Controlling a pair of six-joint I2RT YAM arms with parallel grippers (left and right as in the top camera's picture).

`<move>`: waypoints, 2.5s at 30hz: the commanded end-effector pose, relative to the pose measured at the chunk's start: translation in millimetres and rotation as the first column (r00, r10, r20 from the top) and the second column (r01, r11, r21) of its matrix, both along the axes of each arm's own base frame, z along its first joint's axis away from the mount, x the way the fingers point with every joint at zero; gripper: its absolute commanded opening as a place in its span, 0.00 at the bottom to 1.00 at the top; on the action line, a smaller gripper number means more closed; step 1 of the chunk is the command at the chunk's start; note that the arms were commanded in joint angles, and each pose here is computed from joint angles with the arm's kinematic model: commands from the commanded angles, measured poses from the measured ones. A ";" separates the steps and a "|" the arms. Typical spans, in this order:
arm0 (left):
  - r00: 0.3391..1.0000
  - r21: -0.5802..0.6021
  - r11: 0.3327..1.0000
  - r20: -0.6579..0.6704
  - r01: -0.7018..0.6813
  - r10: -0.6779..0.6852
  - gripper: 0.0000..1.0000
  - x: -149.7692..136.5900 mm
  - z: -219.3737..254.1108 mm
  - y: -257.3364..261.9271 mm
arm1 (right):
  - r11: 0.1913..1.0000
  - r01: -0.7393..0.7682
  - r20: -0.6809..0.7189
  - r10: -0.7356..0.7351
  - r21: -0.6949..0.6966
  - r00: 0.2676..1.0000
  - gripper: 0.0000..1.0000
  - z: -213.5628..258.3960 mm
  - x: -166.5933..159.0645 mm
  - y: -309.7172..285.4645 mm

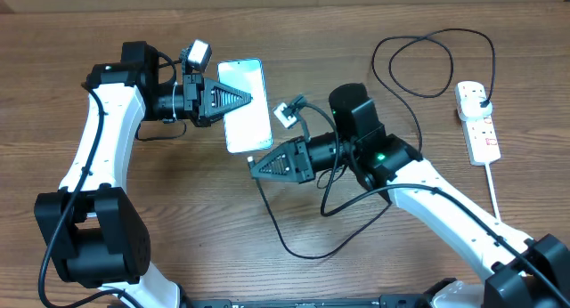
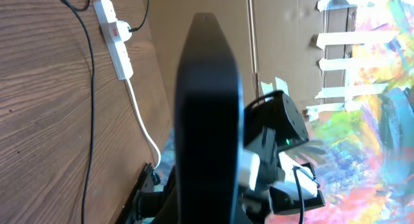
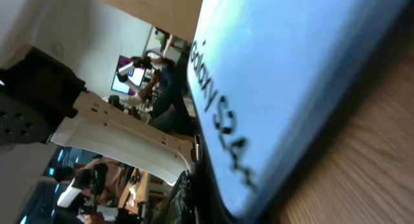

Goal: Plug charger to phone and switch on socket

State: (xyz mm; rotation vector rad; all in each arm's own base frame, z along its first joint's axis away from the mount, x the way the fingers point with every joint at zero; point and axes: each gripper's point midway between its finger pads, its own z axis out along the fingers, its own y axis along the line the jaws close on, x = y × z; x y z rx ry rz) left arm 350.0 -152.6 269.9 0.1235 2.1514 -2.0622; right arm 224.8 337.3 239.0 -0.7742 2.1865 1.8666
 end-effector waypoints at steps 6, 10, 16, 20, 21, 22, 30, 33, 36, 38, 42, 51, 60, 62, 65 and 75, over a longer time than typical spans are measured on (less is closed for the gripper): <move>0.999 -0.045 0.999 0.052 0.005 -0.003 0.04 -4.4 28.1 -0.4 | 1.000 -0.009 0.019 0.009 0.000 1.000 0.04 1.9 -6.5 7.5; 0.998 -0.045 0.999 0.056 0.021 -0.018 0.04 -6.7 28.1 -5.7 | 1.000 -0.009 0.018 0.009 -0.001 1.000 0.04 1.8 -6.6 7.4; 0.997 -0.044 0.998 0.066 0.038 -0.035 0.04 -8.8 28.2 -11.5 | 1.000 -0.009 0.020 0.009 0.002 1.000 0.04 2.4 -5.9 6.9; 0.996 -0.044 0.998 0.078 0.038 -0.035 0.04 -8.0 28.5 -11.3 | 1.000 0.003 0.018 -0.003 0.002 1.000 0.04 2.5 -2.2 4.4; 0.996 -0.043 0.998 0.083 0.038 -0.034 0.04 -7.4 28.4 -11.2 | 1.000 0.014 0.011 -0.014 0.000 1.000 0.04 2.6 1.1 2.4; 0.996 -0.043 0.998 0.087 0.038 -0.034 0.04 -7.1 28.4 -11.2 | 1.000 0.025 0.004 -0.025 0.001 1.000 0.04 3.2 4.3 0.6; 0.997 -0.044 0.998 0.069 0.038 -0.035 0.04 -7.2 28.6 -11.3 | 0.998 0.032 0.002 -0.032 0.047 0.999 0.04 15.0 14.8 -8.5; 0.999 -0.046 0.998 0.029 0.036 -0.035 0.04 -7.1 28.3 -11.3 | 0.998 0.042 -0.004 -0.042 0.041 0.999 0.04 14.3 16.2 -8.3; 0.999 -0.046 0.998 0.019 0.032 -0.031 0.04 -6.4 28.3 -10.0 | 0.997 0.064 -0.021 -0.063 0.032 0.998 0.04 13.8 19.5 -8.1; 1.000 -0.047 0.999 0.005 0.025 -0.025 0.04 -5.4 28.2 -7.8 | 0.997 0.068 -0.017 -0.068 0.037 0.998 0.04 15.2 20.9 -8.2; 0.999 -0.049 0.999 -0.037 0.005 -0.007 0.04 -1.4 28.4 -1.4 | 0.996 0.079 -0.015 -0.078 0.046 0.997 0.04 18.1 24.7 -9.5; 1.000 -0.048 0.999 -0.027 0.004 -0.005 0.05 -0.2 28.5 -0.6 | 0.995 0.086 -0.011 -0.086 0.053 0.996 0.04 19.9 27.8 -11.4; 0.998 -0.050 0.999 -0.064 0.003 -0.006 0.04 6.8 30.1 -0.3 | 0.995 0.084 -0.016 -0.084 0.050 0.996 0.04 19.3 27.2 -11.6; 0.997 -0.050 0.999 -0.077 0.003 -0.007 0.05 8.2 30.7 -0.2 | 0.995 0.084 -0.016 -0.084 0.050 0.996 0.04 19.3 27.2 -11.6; 0.996 -0.051 0.999 -0.084 0.004 -0.008 0.04 9.1 30.9 -0.5 | 0.995 0.084 -0.016 -0.084 0.050 0.996 0.04 19.3 27.2 -11.6; 0.997 -0.050 0.999 -0.078 0.006 -0.010 0.04 8.9 30.9 -1.2 | 0.995 0.085 -0.015 -0.084 0.050 0.996 0.04 19.3 27.3 -11.6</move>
